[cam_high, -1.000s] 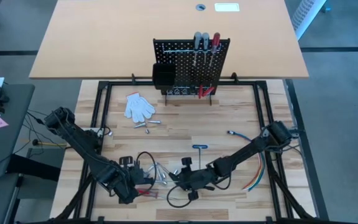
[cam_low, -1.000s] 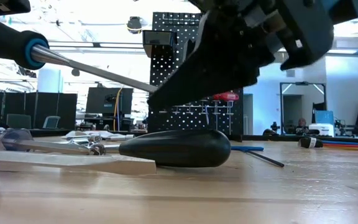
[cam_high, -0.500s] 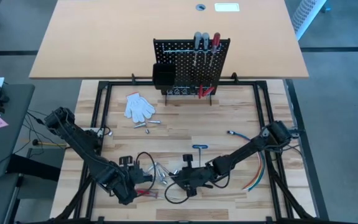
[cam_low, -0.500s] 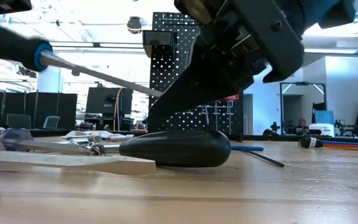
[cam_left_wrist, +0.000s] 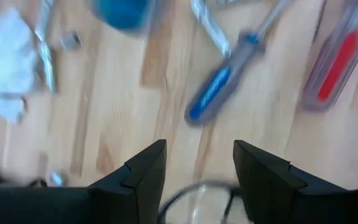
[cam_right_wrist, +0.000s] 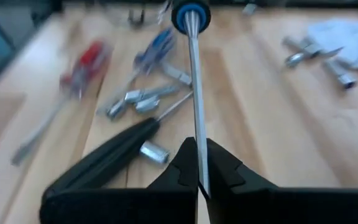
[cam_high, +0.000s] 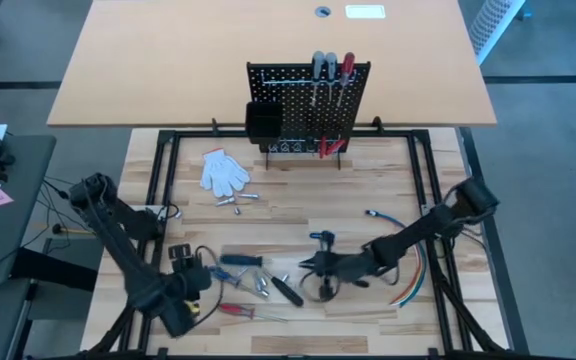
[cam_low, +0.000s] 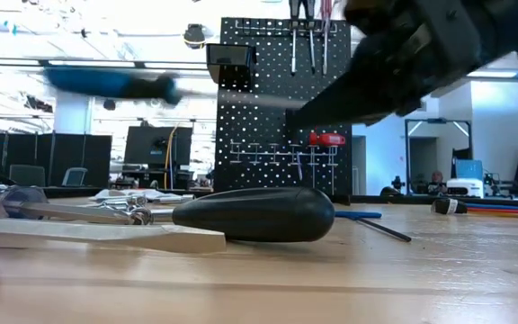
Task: Hang tools onto peg board
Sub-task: Hang the blue screwdriver on the pegboard bin
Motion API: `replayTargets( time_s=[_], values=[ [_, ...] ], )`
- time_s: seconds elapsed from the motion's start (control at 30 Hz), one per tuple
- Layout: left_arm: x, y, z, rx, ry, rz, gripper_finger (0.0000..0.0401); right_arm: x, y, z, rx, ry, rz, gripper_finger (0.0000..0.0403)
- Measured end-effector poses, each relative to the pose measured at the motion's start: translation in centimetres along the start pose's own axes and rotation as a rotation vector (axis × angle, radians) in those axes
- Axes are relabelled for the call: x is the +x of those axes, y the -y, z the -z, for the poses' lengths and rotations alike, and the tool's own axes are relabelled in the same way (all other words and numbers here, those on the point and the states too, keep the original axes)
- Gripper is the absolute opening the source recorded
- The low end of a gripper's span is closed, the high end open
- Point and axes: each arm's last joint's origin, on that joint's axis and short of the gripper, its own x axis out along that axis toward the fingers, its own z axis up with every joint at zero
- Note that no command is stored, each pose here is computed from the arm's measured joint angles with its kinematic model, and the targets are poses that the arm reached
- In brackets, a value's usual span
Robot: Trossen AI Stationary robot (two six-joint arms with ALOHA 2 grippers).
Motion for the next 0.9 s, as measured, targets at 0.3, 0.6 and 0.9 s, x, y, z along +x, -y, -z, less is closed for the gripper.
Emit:
replayTargets(
  time_s=[0.3, 0.6, 0.9],
  values=[
    [1.9, 3.3, 0.7, -0.043, 0.586, 0.033, 0.0176, -4.3, 2.6, 0.9, 0.166, 0.408, -0.113, 0.0008],
    [8.1, 2.5, -3.9, -0.025, 0.898, 0.103, 0.0175, -4.7, 2.1, 0.4, 0.152, 0.598, -0.310, 0.0008],
    [8.9, -2.4, -9.6, 0.098, 1.270, 0.242, 0.0175, -4.9, 1.2, -0.7, 0.099, 0.665, -0.365, 0.0007]
  ],
)
